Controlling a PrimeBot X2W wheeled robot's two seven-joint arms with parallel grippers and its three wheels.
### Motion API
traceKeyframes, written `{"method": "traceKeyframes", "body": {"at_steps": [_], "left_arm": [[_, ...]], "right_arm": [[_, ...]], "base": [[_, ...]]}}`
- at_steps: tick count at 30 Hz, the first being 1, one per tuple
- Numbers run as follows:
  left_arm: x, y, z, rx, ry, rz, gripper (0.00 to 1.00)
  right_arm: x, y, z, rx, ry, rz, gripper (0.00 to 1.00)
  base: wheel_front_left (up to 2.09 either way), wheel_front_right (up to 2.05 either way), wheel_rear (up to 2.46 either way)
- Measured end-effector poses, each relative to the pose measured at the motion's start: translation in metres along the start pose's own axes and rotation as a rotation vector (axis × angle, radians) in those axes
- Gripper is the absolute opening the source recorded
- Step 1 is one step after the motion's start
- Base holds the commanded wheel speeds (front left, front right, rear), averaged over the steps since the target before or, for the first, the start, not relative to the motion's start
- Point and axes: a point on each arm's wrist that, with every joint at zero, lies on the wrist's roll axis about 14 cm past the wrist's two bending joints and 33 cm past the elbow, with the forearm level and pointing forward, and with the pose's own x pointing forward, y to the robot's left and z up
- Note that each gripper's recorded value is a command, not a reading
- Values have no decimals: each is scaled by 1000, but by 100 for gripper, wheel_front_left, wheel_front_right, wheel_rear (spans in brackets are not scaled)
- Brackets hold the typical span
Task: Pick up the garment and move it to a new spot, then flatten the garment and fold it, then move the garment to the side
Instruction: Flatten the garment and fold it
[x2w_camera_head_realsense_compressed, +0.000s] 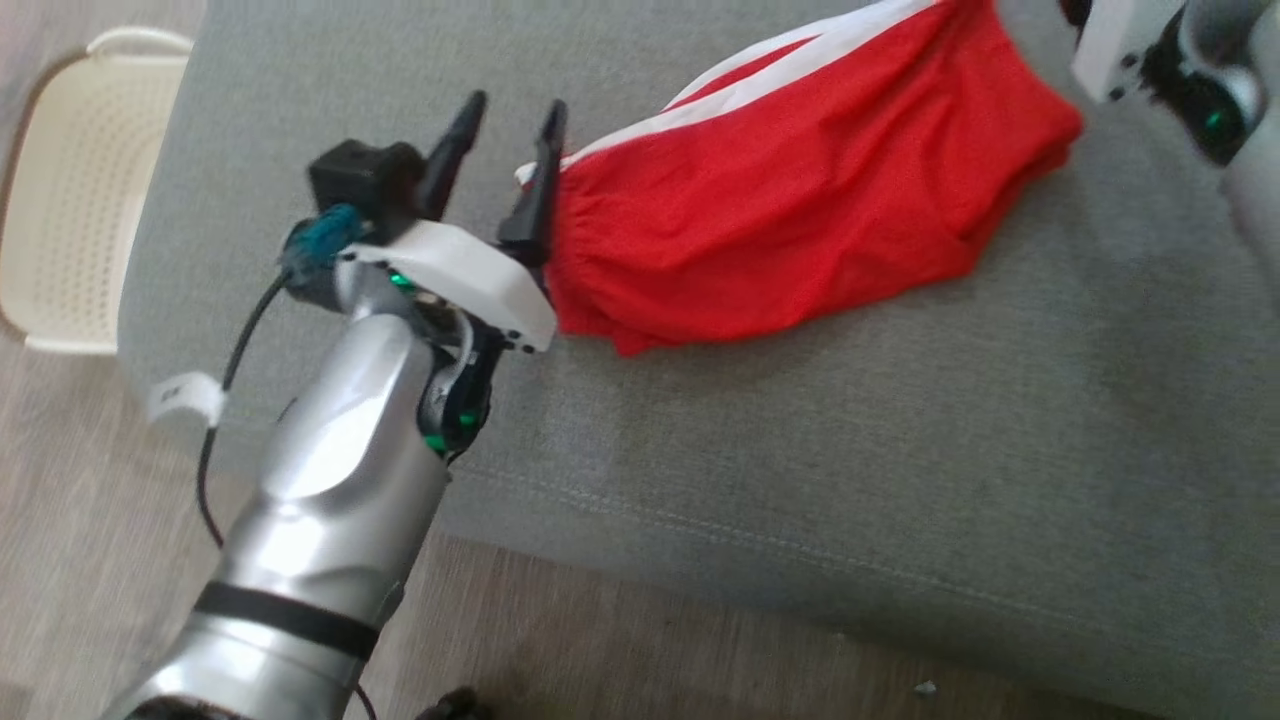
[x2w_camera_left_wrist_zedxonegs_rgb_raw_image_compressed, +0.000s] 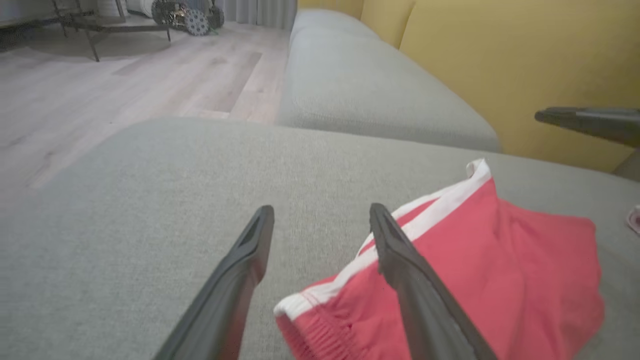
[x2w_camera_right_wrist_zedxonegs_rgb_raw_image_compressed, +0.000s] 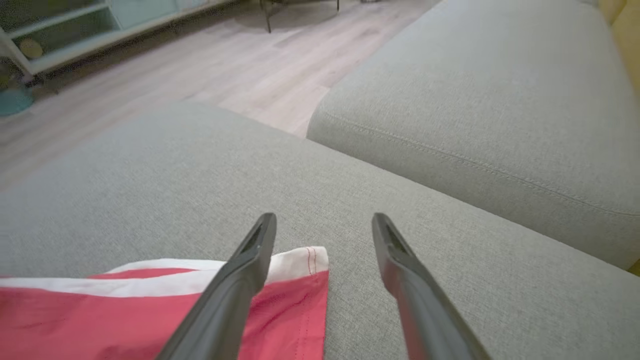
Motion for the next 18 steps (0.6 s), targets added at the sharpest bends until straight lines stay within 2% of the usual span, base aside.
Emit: {"method": "traceKeyframes", "body": {"at_steps": [6, 12, 18], "left_arm": [[-22, 14, 31, -69, -128, 90, 100], [-44, 7, 51, -99, -219, 91, 100], [-68, 3, 57, -123, -265, 98, 100]], "right_arm": [[-32, 12, 7, 93, -148, 5, 100], [-70, 14, 16, 137, -297, -14, 100], [-105, 18, 9, 190, -358, -39, 100]], "base": [[0, 0, 0], [0, 0, 0], [0, 0, 0]]}}
